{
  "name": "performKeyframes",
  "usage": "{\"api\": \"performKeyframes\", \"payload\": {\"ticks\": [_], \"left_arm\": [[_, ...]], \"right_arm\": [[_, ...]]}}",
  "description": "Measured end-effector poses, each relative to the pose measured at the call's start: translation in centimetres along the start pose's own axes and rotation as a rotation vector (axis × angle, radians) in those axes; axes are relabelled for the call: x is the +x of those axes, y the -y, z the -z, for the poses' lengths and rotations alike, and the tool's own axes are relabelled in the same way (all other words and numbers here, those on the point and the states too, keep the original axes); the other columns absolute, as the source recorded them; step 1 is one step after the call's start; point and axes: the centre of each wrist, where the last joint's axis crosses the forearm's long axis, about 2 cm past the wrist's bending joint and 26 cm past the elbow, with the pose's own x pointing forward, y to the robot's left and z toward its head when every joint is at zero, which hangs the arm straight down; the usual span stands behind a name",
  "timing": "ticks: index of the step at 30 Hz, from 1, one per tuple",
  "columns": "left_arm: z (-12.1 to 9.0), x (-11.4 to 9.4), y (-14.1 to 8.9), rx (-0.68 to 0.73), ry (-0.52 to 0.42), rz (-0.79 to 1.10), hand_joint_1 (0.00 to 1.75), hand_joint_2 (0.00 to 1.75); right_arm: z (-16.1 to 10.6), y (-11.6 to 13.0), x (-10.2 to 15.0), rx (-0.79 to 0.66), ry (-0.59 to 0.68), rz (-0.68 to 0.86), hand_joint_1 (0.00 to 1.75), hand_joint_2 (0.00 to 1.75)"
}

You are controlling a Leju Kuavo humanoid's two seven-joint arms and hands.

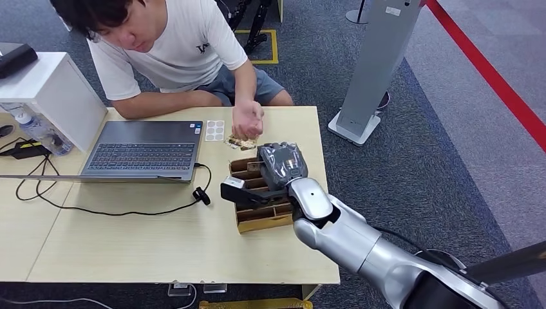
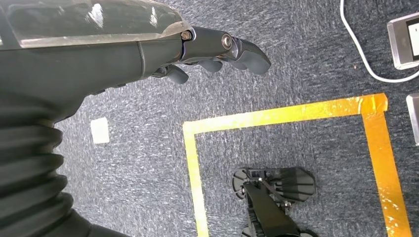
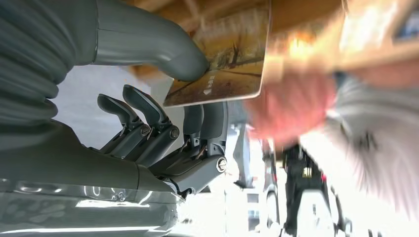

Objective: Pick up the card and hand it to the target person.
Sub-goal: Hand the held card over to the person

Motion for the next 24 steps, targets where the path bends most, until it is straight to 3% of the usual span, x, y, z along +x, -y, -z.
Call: {"api": "performKeyframes", "payload": {"ticks": [6, 11, 24], "left_arm": [[0.0, -0.1, 0.0, 0.003, -0.006, -0.004, 0.0, 1.75], [0.0, -0.1, 0.0, 0.003, -0.006, -0.004, 0.0, 1.75], [0.0, -0.1, 0.0, 0.003, -0.007, -0.005, 0.0, 1.75]], "right_arm": [[1.0, 5.3, 0.2, -0.182, 0.019, 0.04, 1.71, 1.75], [0.7, 8.0, 0.2, -0.279, 0.042, 0.082, 1.71, 1.75], [-0.2, 8.8, 0.0, -0.324, 0.071, 0.124, 1.71, 1.75]]}}
